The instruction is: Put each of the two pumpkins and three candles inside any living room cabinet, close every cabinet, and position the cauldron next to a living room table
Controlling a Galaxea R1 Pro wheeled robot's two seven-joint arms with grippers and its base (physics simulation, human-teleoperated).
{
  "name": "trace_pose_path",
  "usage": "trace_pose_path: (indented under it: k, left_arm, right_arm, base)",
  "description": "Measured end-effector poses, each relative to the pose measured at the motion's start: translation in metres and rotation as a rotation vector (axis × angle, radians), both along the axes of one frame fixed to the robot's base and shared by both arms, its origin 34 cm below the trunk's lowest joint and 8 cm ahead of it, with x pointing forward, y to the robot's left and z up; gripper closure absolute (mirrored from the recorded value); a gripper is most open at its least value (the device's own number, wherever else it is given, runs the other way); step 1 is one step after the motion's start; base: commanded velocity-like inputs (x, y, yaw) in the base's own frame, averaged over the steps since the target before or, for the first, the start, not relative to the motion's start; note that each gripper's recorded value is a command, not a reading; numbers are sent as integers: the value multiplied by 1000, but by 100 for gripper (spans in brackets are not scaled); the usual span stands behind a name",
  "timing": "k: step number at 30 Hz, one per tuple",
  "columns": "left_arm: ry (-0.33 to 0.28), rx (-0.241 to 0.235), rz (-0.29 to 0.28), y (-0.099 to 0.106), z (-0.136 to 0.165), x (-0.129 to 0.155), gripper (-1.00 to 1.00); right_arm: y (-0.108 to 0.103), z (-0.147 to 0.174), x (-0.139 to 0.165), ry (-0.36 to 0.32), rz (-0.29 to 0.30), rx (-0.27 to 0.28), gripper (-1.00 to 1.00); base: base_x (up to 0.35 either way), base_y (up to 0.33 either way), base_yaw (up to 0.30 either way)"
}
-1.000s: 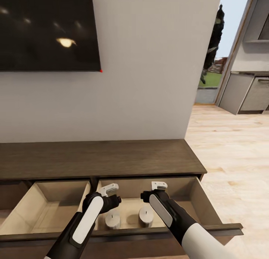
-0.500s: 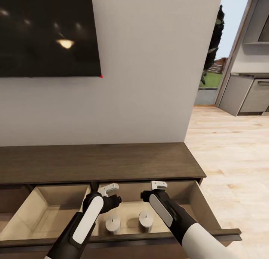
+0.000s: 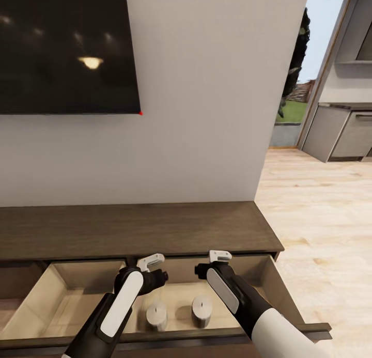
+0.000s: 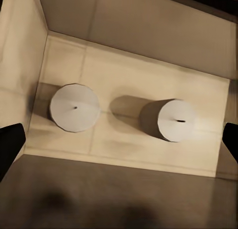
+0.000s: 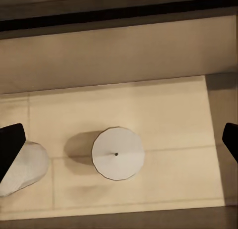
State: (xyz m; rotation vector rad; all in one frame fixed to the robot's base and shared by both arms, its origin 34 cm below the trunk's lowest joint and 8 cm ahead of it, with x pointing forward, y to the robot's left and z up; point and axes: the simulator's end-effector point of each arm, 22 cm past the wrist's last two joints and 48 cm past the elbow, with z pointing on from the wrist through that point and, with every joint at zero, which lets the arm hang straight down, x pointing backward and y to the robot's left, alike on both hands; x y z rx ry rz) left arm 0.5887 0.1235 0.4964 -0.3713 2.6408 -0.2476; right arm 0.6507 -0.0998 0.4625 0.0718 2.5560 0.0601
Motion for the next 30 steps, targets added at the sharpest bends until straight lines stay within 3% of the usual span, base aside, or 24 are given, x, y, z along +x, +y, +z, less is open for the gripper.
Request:
trace_pose_path:
  k: [30]
  left_arm:
    - [2,3,4,3,64,14,-100]
  right_arm:
    - [1,63,12,9,-6,11,-100]
  base:
    - [-46,13,0]
